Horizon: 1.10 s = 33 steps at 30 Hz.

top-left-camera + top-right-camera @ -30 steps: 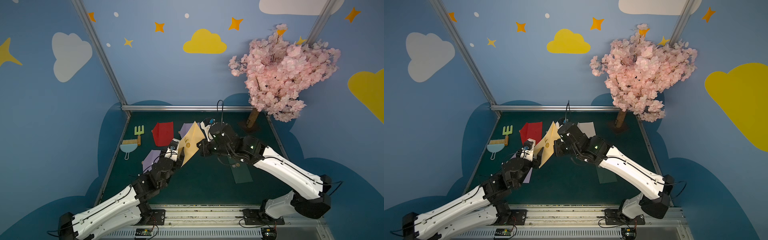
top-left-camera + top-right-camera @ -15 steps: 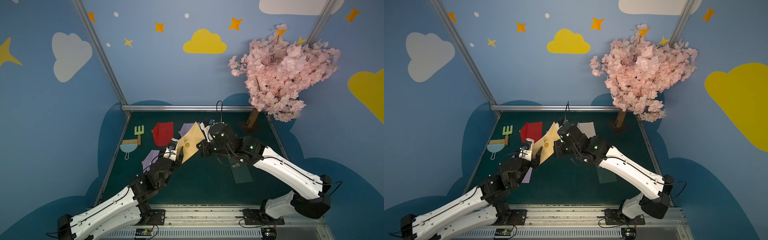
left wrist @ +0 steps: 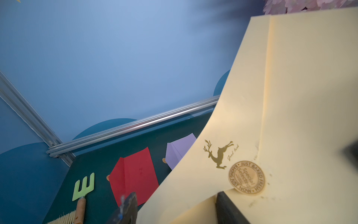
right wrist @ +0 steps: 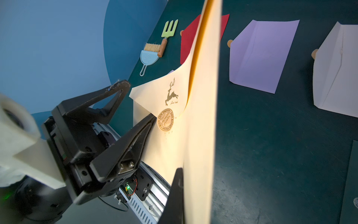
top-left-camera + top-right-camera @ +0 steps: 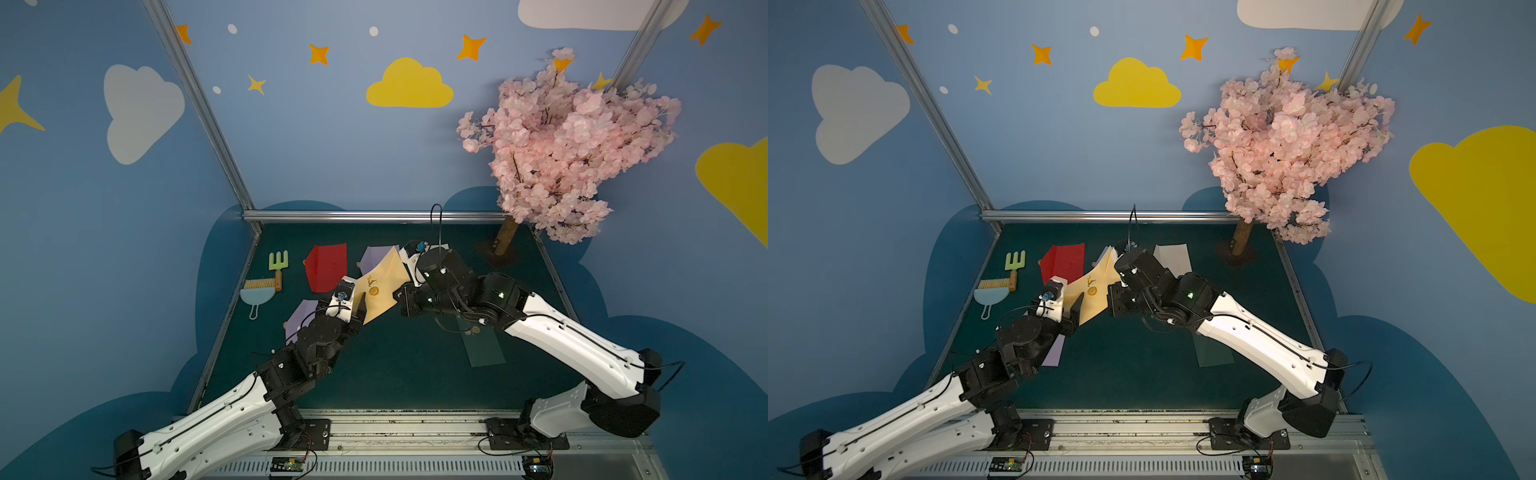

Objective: Open the envelope
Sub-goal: Open the envelope flap on the envelope.

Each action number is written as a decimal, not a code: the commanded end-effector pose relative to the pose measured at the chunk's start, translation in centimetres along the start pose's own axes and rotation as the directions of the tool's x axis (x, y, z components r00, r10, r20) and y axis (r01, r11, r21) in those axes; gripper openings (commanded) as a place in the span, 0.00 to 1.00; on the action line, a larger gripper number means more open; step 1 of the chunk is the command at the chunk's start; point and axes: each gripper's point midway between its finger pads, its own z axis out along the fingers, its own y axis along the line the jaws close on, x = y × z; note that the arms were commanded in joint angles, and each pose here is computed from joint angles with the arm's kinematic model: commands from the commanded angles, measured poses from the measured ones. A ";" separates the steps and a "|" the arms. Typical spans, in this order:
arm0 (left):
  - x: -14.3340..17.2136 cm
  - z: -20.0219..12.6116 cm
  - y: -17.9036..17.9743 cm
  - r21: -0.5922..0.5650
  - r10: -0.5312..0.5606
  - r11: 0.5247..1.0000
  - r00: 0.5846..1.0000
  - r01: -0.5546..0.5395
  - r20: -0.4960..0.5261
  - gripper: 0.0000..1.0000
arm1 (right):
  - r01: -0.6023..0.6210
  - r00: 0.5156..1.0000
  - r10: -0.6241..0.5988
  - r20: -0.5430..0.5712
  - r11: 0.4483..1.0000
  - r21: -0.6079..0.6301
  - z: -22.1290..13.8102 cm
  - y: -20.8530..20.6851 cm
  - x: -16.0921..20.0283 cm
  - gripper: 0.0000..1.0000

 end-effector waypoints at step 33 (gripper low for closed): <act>-2.3 -1.2 5.3 -0.031 -0.108 0.994 0.994 0.108 -0.010 0.67 | 0.071 0.994 -0.083 -0.073 0.985 -0.160 -1.3 1.9 1.9 0.00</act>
